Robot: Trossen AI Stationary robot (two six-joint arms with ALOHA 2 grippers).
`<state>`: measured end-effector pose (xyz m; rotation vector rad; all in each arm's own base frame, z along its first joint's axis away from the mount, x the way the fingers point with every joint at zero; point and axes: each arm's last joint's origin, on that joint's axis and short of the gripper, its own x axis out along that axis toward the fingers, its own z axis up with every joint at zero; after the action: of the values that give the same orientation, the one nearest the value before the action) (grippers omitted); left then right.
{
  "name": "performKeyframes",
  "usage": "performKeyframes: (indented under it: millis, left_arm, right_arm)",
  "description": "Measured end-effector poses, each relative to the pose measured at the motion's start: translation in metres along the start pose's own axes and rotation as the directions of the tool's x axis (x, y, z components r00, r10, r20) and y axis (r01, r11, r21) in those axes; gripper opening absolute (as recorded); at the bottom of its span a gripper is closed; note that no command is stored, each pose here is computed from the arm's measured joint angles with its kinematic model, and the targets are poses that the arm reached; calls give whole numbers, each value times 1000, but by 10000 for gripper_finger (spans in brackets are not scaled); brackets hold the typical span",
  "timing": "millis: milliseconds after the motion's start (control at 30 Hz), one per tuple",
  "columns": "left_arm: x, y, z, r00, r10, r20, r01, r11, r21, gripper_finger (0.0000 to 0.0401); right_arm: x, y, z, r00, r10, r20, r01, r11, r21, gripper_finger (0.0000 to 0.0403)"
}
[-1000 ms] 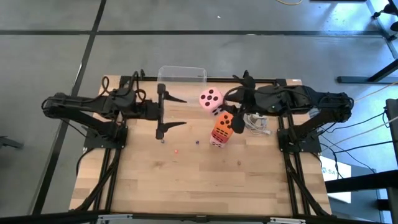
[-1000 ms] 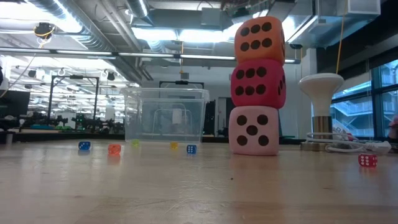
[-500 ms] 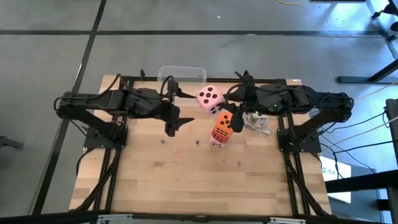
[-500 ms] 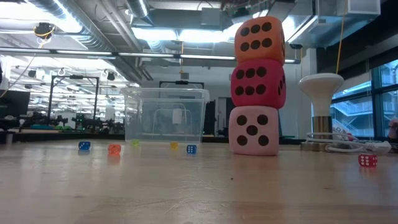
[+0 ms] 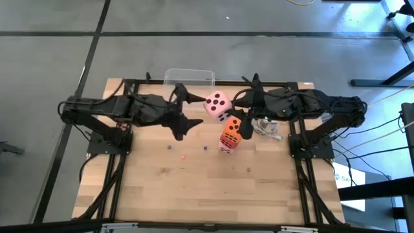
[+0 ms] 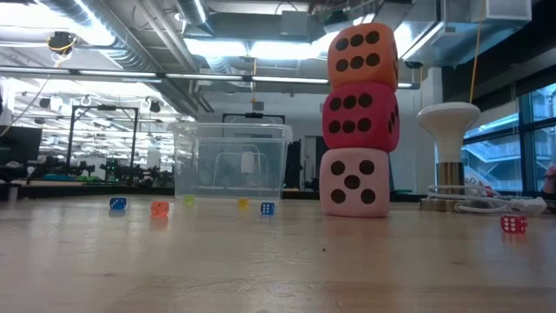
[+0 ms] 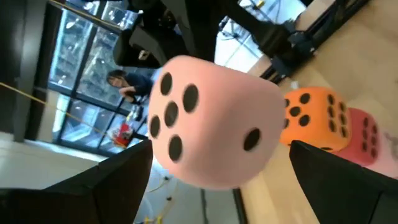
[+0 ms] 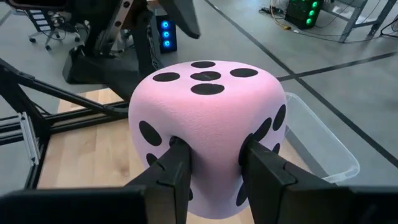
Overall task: Pick & Place Dice
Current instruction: Put the top large pink dice into the transparent bin
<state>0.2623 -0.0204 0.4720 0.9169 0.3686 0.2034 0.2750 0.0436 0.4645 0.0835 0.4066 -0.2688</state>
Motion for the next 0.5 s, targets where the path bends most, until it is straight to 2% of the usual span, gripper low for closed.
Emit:
performKeyframes:
  millis: [167,500]
  left_arm:
    - [7,-1,5,999,30,18,-30,999,37,373]
    - [21,-11,11,1000,28,9,-29,981,194,373]
  right_arm:
    - [0,0,0,1000,18,-3,-18,1000,8,113]
    - [3,2,0,999,44,-6,-43,999,24,113]
